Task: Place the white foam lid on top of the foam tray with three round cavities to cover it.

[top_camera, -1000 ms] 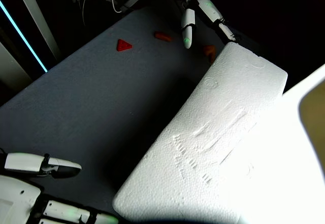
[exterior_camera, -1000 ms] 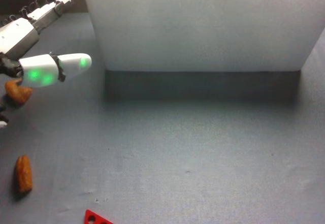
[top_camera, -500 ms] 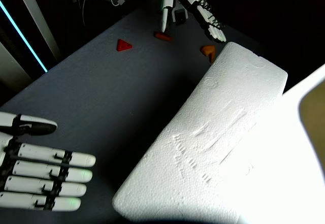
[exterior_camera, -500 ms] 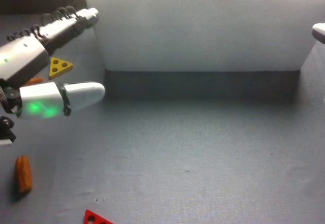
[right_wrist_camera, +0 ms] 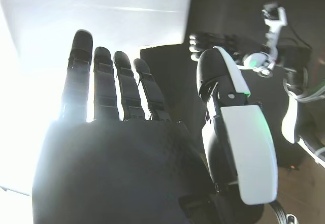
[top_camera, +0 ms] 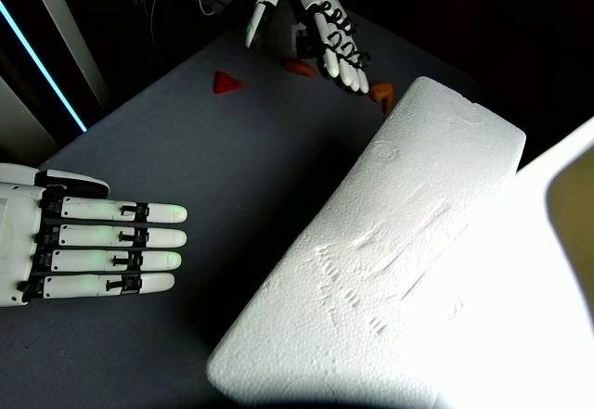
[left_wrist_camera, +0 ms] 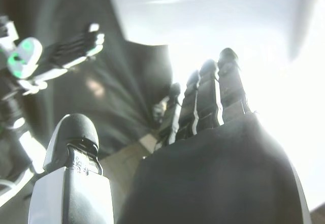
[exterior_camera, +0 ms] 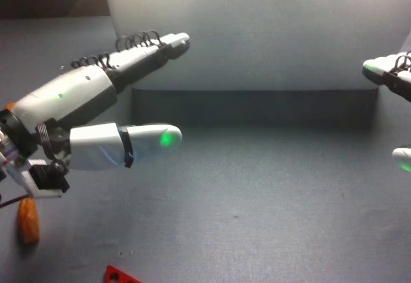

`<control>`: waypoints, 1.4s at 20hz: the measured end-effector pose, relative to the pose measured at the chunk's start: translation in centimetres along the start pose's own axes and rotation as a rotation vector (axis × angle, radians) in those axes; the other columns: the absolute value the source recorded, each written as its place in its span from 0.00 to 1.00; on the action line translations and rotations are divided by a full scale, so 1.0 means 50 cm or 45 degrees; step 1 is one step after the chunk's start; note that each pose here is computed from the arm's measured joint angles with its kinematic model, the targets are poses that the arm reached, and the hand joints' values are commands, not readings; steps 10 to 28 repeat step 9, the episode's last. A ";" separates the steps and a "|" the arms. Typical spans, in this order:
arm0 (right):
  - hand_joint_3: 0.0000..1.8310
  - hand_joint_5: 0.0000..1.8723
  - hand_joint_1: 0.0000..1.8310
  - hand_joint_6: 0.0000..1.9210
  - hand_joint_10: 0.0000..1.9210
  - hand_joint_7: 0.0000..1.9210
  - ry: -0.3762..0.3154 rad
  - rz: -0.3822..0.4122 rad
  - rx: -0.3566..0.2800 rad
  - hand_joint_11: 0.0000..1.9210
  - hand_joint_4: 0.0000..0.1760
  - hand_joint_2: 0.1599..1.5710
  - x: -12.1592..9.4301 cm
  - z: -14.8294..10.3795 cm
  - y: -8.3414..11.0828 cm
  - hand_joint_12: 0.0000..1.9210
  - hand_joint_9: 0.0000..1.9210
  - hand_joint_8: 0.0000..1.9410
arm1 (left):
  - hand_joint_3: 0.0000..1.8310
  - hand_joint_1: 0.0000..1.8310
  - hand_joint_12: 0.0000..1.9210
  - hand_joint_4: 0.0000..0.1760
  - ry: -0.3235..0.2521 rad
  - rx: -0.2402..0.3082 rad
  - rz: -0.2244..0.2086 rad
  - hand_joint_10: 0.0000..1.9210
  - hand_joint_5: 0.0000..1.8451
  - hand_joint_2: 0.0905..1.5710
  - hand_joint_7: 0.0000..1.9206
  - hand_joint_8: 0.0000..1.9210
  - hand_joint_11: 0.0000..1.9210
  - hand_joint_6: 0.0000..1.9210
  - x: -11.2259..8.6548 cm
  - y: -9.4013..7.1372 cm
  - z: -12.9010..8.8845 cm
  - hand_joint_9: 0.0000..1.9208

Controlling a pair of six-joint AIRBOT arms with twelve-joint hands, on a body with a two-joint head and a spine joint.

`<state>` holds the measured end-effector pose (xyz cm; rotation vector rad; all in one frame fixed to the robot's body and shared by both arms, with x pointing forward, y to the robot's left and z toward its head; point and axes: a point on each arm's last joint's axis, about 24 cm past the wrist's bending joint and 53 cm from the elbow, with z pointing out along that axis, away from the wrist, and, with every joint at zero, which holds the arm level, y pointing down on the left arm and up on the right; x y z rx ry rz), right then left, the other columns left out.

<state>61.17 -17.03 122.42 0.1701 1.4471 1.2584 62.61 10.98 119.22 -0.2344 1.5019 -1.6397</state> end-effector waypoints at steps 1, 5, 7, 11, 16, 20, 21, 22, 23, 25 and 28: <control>0.00 0.00 0.26 0.00 0.00 0.00 0.008 0.001 -0.001 0.00 0.00 0.84 0.004 0.000 0.000 0.00 0.00 0.00 | 0.00 0.19 0.00 0.20 0.008 0.002 0.000 0.00 0.00 0.74 0.00 0.00 0.00 0.00 0.003 -0.001 0.001 0.00; 0.00 0.00 0.18 0.00 0.00 0.00 0.052 0.005 -0.027 0.01 0.00 0.80 0.022 0.001 0.009 0.00 0.00 0.00 | 0.00 0.17 0.00 0.20 0.055 0.006 -0.004 0.00 0.00 0.74 0.00 0.00 0.00 0.00 0.019 -0.005 0.006 0.00; 0.00 0.00 0.16 0.00 0.00 0.00 0.061 0.002 -0.033 0.00 0.00 0.79 0.025 0.000 0.012 0.00 0.00 0.00 | 0.00 0.20 0.00 0.17 0.074 0.014 -0.005 0.00 0.00 0.74 0.00 0.00 0.00 0.00 0.027 -0.008 0.007 0.00; 0.00 0.00 0.17 0.00 0.00 0.00 0.063 0.011 -0.033 0.00 0.00 0.79 0.029 0.001 0.011 0.00 0.00 0.00 | 0.00 0.20 0.00 0.13 0.089 0.013 -0.017 0.00 0.00 0.74 0.00 0.00 0.00 0.00 0.037 -0.006 0.009 0.00; 0.00 0.00 0.17 0.00 0.00 0.00 0.063 0.011 -0.033 0.00 0.00 0.79 0.029 0.001 0.011 0.00 0.00 0.00 | 0.00 0.20 0.00 0.13 0.089 0.013 -0.017 0.00 0.00 0.74 0.00 0.00 0.00 0.00 0.037 -0.006 0.009 0.00; 0.00 0.00 0.17 0.00 0.00 0.00 0.063 0.011 -0.033 0.00 0.00 0.79 0.029 0.001 0.011 0.00 0.00 0.00 | 0.00 0.20 0.00 0.13 0.089 0.013 -0.017 0.00 0.00 0.74 0.00 0.00 0.00 0.00 0.037 -0.006 0.009 0.00; 0.00 0.00 0.17 0.00 0.00 0.00 0.063 0.011 -0.033 0.00 0.00 0.79 0.029 0.001 0.011 0.00 0.00 0.00 | 0.00 0.20 0.00 0.13 0.089 0.013 -0.017 0.00 0.00 0.74 0.00 0.00 0.00 0.00 0.037 -0.006 0.009 0.00; 0.00 0.00 0.17 0.00 0.00 0.00 0.063 0.011 -0.033 0.00 0.00 0.79 0.029 0.001 0.011 0.00 0.00 0.00 | 0.00 0.20 0.00 0.13 0.089 0.013 -0.017 0.00 0.00 0.74 0.00 0.00 0.00 0.00 0.037 -0.006 0.009 0.00; 0.00 0.00 0.17 0.00 0.00 0.00 0.063 0.011 -0.033 0.00 0.00 0.79 0.029 0.001 0.011 0.00 0.00 0.00 | 0.00 0.20 0.00 0.13 0.089 0.013 -0.017 0.00 0.00 0.74 0.00 0.00 0.00 0.00 0.037 -0.006 0.009 0.00; 0.00 0.00 0.17 0.00 0.00 0.00 0.063 0.011 -0.033 0.00 0.00 0.79 0.029 0.001 0.011 0.00 0.00 0.00 | 0.00 0.20 0.00 0.13 0.089 0.013 -0.017 0.00 0.00 0.74 0.00 0.00 0.00 0.00 0.037 -0.006 0.009 0.00; 0.00 0.00 0.17 0.00 0.00 0.00 0.063 0.011 -0.033 0.00 0.00 0.79 0.029 0.001 0.011 0.00 0.00 0.00 | 0.00 0.20 0.00 0.13 0.089 0.013 -0.017 0.00 0.00 0.74 0.00 0.00 0.00 0.00 0.037 -0.006 0.009 0.00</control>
